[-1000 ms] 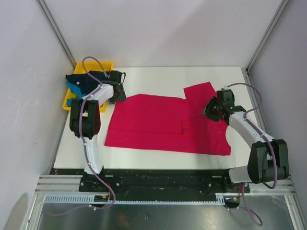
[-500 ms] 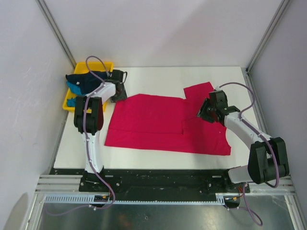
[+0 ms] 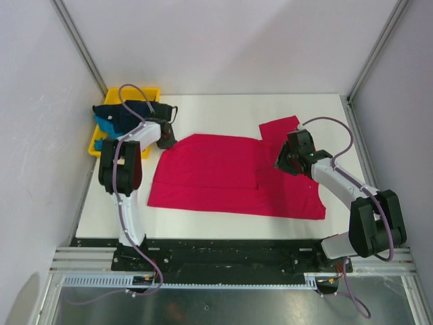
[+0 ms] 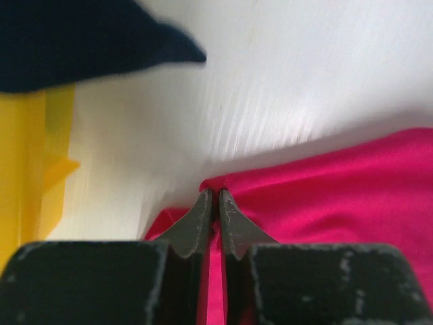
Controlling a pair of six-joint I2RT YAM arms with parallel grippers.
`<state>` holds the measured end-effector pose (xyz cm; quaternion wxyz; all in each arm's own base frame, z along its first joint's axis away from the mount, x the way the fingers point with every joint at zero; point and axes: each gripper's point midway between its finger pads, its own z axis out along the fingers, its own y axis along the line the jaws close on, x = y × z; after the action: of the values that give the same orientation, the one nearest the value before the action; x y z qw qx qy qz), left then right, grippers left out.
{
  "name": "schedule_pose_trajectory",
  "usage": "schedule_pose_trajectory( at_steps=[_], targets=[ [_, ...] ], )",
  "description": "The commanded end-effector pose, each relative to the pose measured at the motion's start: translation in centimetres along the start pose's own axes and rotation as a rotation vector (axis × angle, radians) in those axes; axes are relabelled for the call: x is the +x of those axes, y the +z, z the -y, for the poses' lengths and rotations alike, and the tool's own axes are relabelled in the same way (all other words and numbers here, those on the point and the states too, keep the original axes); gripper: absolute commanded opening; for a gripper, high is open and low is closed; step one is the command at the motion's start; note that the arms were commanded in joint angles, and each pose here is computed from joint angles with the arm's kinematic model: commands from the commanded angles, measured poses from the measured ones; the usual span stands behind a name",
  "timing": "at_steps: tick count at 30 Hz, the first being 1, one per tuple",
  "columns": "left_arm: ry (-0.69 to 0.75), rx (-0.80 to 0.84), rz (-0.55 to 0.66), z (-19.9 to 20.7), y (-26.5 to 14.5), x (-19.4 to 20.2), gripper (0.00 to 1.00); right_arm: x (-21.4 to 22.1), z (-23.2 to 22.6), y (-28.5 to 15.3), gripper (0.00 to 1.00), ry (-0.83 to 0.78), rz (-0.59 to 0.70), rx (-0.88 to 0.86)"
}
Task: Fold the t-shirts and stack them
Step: Grap the side of the flattened tshirt furthest away from the robot with both arms
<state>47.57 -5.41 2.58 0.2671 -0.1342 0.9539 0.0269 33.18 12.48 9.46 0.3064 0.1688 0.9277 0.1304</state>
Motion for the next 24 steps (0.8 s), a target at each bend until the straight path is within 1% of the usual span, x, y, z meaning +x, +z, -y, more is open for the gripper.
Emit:
schedule_pose_trajectory(
  at_steps=[1,4,8,11,15,16,18,19,20,22,24],
  targets=[
    [0.032,0.098,0.081,1.6,-4.8,-0.4,0.1,-1.7,-0.7,-0.4,0.45,0.0,0.049,-0.001],
    [0.079,0.128,0.082,2.4,-6.5,1.8,0.1,-1.8,-0.6,-0.3,0.45,0.004,0.049,-0.001],
    [0.152,0.162,0.083,3.9,-8.5,4.8,0.15,-2.1,-0.5,-0.1,0.45,0.011,0.052,-0.007],
    [0.186,0.192,0.061,4.9,-9.6,7.4,0.23,-2.2,-0.4,0.1,0.45,0.016,0.049,-0.008],
    [0.207,0.212,0.006,4.9,-9.9,10.7,0.36,-2.3,-0.4,0.2,0.45,0.025,0.045,-0.017],
    [0.206,0.217,0.001,4.8,-10.1,11.1,0.42,-2.3,-0.4,0.2,0.45,0.025,0.044,-0.022],
    [0.198,0.23,0.017,4.8,-10.9,10.8,0.56,-2.4,-0.6,0.1,0.45,0.027,0.046,-0.03],
    [0.191,0.237,0.037,4.9,-11.4,10.3,0.62,-2.5,-0.6,0.1,0.45,0.027,0.049,-0.033],
    [0.181,0.242,0.06,4.9,-12.0,9.5,0.65,-2.5,-0.6,0.0,0.45,0.028,0.05,-0.034],
    [0.146,0.253,0.109,4.9,-13.1,7.6,0.67,-2.6,-0.7,-0.1,0.45,0.029,0.053,-0.036],
    [0.091,0.253,0.152,4.6,-14.0,5.5,0.66,-2.7,-0.7,-0.2,0.45,0.03,0.057,-0.037]
  ],
)
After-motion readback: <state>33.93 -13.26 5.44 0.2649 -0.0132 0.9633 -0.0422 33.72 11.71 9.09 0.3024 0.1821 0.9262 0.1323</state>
